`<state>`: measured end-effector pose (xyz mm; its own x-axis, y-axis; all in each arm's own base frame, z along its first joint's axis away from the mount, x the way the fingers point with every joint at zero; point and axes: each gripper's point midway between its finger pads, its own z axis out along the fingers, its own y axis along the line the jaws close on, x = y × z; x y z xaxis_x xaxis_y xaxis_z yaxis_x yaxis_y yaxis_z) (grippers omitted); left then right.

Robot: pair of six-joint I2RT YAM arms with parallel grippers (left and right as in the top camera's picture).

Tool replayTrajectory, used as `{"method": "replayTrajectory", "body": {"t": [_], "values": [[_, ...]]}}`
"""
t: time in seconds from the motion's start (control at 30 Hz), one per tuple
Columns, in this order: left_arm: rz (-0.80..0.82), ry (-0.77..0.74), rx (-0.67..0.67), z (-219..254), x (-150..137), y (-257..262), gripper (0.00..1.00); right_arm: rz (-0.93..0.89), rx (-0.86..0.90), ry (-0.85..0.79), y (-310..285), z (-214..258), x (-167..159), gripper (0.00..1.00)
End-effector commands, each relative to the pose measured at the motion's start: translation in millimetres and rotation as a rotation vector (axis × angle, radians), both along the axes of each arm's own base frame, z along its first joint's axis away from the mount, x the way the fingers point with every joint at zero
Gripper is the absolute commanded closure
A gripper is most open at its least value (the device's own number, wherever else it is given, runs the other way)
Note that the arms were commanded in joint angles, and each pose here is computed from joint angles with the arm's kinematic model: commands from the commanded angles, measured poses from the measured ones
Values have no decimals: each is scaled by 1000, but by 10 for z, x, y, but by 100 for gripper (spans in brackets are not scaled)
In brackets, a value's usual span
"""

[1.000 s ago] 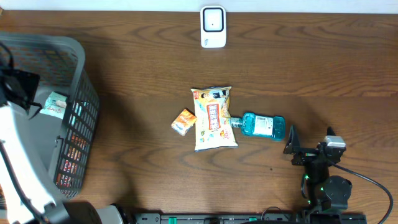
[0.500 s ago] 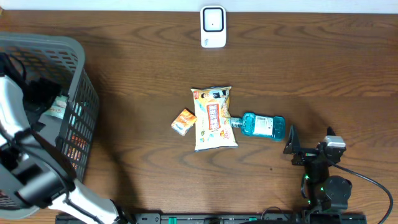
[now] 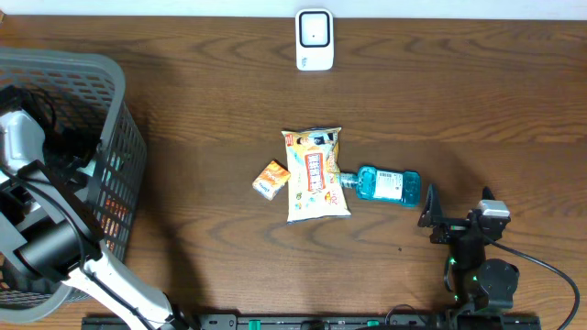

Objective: Scan the item barcode
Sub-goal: 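Carry the mint-green bag out and place it above the bottle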

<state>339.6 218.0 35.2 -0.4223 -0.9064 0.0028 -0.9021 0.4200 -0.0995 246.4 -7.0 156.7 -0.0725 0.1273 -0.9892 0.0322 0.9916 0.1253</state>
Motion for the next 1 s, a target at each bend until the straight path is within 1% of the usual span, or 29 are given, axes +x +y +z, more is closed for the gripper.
{"method": "replayTrajectory", "body": {"t": [0.0,0.07,0.1,0.2,0.3,0.37,0.5,0.57,0.6,0.67,0.73,0.77,0.83,0.97], "values": [[-68,44,-6,-135,-75,-3,58,2,-7,1,9,-5,-2,1],[-84,50,-10,-135,-92,-15,89,3,-7,1,10,-5,-2,1],[-86,53,-12,-134,-100,-20,92,3,-7,1,10,-5,-2,1],[-91,55,-15,-93,-124,-29,93,3,-7,1,10,-5,-2,1],[-87,35,1,76,-134,2,92,2,-7,1,9,-5,-2,1],[-78,-1,30,294,-117,51,93,2,-7,1,9,-5,-2,1],[-51,-143,142,968,-87,155,93,3,-7,1,10,-5,-2,1],[-39,-248,224,1396,-78,182,93,2,-7,1,9,-5,-2,1],[-37,-326,285,1707,-77,182,93,3,-7,0,10,-4,-2,1],[-22,-442,371,2169,-110,157,93,3,-7,1,10,-5,-2,1],[23,-548,423,2566,-187,85,92,2,-7,1,9,-5,-2,1],[36,-613,430,2764,-220,6,93,2,-7,1,9,-5,-2,1],[9,-750,408,3109,-240,-225,93,3,-7,1,10,-5,-2,1],[-172,-994,302,3661,-275,-950,93,2,-7,1,9,-5,-2,1]]}}
